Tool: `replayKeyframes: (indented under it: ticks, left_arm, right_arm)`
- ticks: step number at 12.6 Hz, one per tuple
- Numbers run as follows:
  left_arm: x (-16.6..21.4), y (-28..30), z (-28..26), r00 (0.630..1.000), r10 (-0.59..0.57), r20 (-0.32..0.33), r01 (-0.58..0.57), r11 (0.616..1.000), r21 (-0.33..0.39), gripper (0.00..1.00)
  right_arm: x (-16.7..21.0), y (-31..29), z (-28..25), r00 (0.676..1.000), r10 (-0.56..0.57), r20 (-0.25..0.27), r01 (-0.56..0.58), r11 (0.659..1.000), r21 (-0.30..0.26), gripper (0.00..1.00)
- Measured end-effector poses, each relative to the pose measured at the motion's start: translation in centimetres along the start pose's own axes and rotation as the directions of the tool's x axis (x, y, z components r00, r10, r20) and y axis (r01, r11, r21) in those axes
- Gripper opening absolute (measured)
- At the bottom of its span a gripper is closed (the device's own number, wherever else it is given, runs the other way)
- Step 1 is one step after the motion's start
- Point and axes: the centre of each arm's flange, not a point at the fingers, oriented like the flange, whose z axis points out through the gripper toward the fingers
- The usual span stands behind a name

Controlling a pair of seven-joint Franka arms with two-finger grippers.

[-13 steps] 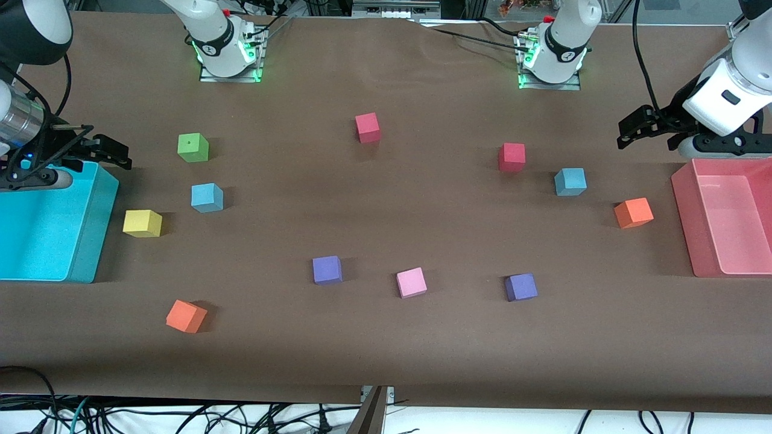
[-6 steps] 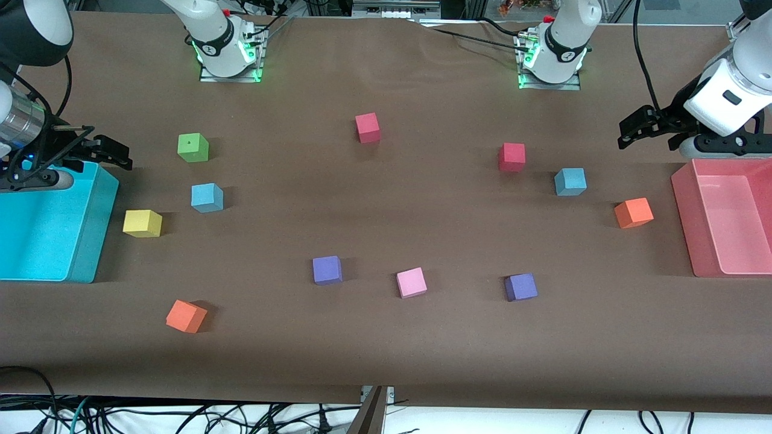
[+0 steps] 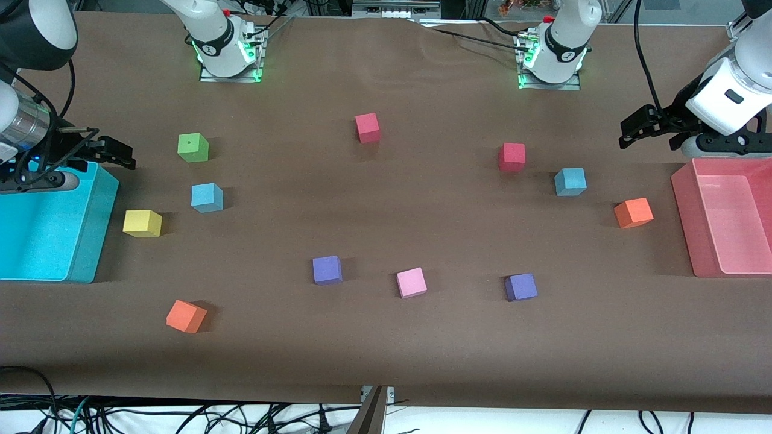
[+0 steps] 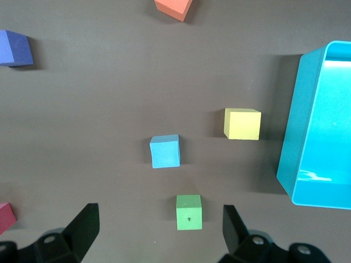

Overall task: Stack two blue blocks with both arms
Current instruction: 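Reach the right gripper to the light-blue cube and grasp it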

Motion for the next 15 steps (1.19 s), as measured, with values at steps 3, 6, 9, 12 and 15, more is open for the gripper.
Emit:
replayKeyframes:
  ticks: [3, 6, 9, 12, 15]
  left_arm:
    - [0.0, 0.0, 0.0, 1.0, 0.0, 0.0, 0.0, 1.0, 0.0, 1.0]
    - [0.0, 0.0, 0.0, 1.0, 0.0, 0.0, 0.0, 1.0, 0.0, 1.0]
    - [0.0, 0.0, 0.0, 1.0, 0.001, -0.001, -0.001, 1.0, 0.0, 1.0]
    - [0.0, 0.1, -0.1, 1.0, 0.002, -0.001, -0.002, 1.0, 0.0, 1.0]
    - [0.0, 0.3, -0.2, 1.0, 0.006, -0.004, -0.006, 1.0, 0.0, 1.0]
  right_arm:
    - [-0.4, 0.0, 2.6, 0.999, 0.0, 0.052, 0.0, 1.0, 0.003, 1.0]
    - [-1.2, 0.0, 7.4, 0.995, 0.001, 0.096, -0.001, 1.0, 0.006, 0.99]
    - [-2.5, 0.0, 15.9, 0.999, 0.002, 0.049, -0.002, 1.0, 0.003, 1.0]
    - [-4.2, -0.1, 22.6, 1.0, 0.002, 0.01, -0.002, 1.0, -0.001, 0.99]
    - [-4.1, -0.3, 27.0, 0.999, -0.009, -0.047, 0.008, 1.0, -0.009, 0.99]
